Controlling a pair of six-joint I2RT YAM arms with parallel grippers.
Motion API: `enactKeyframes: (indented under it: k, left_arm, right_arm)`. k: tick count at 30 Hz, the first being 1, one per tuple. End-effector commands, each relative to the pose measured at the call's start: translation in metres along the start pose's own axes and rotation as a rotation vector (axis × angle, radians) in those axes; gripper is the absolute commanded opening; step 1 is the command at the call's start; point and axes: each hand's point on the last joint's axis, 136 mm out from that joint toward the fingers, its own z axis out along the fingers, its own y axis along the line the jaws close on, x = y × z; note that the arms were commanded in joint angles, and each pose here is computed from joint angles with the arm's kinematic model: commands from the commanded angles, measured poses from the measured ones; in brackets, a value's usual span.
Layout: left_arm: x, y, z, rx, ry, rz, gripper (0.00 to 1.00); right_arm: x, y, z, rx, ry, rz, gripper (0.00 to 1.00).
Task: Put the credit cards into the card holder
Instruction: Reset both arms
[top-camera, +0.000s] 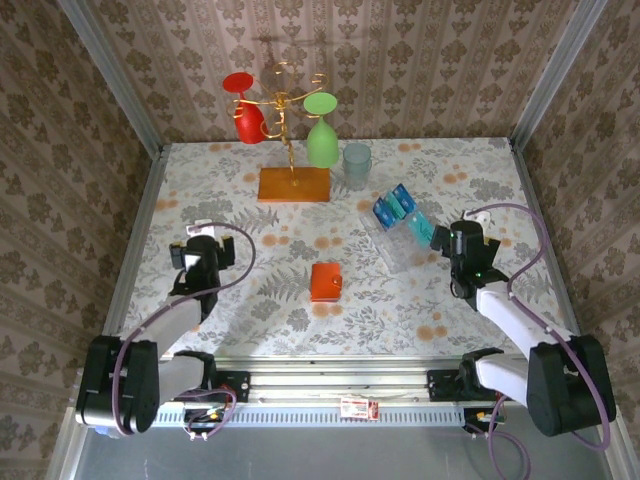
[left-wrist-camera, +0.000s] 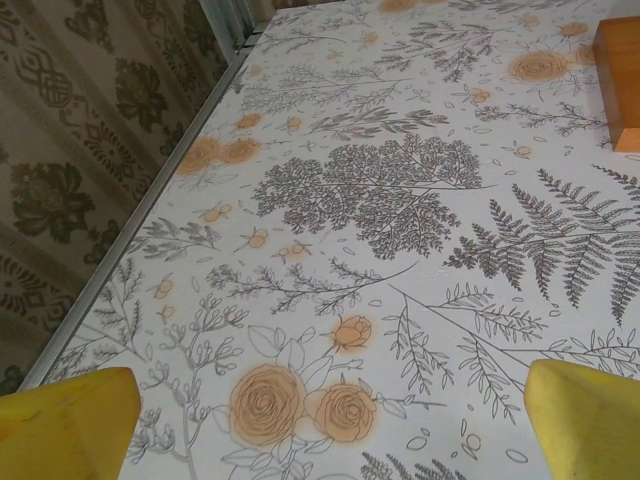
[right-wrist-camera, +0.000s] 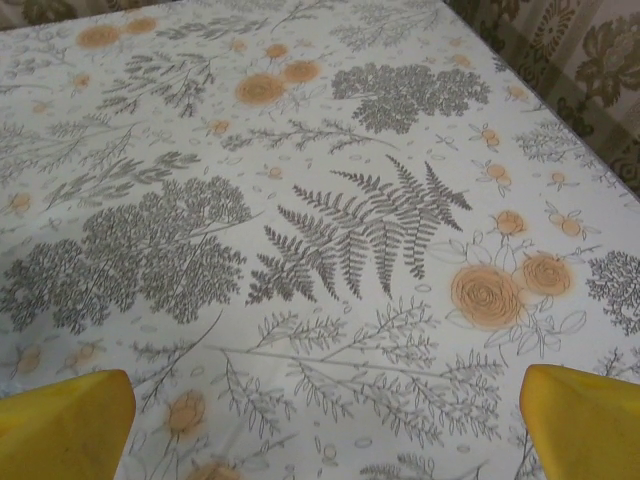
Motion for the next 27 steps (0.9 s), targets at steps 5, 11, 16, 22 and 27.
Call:
enactKeyframes:
  k: [5,11,16,22,27]
  left_arm:
    - [-0.014,-0.001,0.014,-0.001,-0.068,-0.004,1.0]
    - [-0.016,-0.003,0.019,0.004,-0.07,0.011,1.0]
    - [-0.019,-0.005,0.023,0.014,-0.078,0.031,1.0]
    - [-0.02,-0.006,0.026,0.028,-0.074,0.04,1.0]
    - [-0.02,-0.006,0.028,0.036,-0.071,0.04,1.0]
  right_arm:
    - [-0.018,-0.009,0.007,0.025,-0.109,0.049,1.0]
    - [-0.039,-0.007,-0.009,-0.018,-0.149,0.103,1.0]
    - [-0.052,-0.021,-0.007,0.039,-0.164,0.108,1.0]
    - [-0.03,-0.056,0.016,0.19,-0.073,0.169,1.0]
    - [-0.006,-0.058,0.035,0.219,0.07,0.14,1.0]
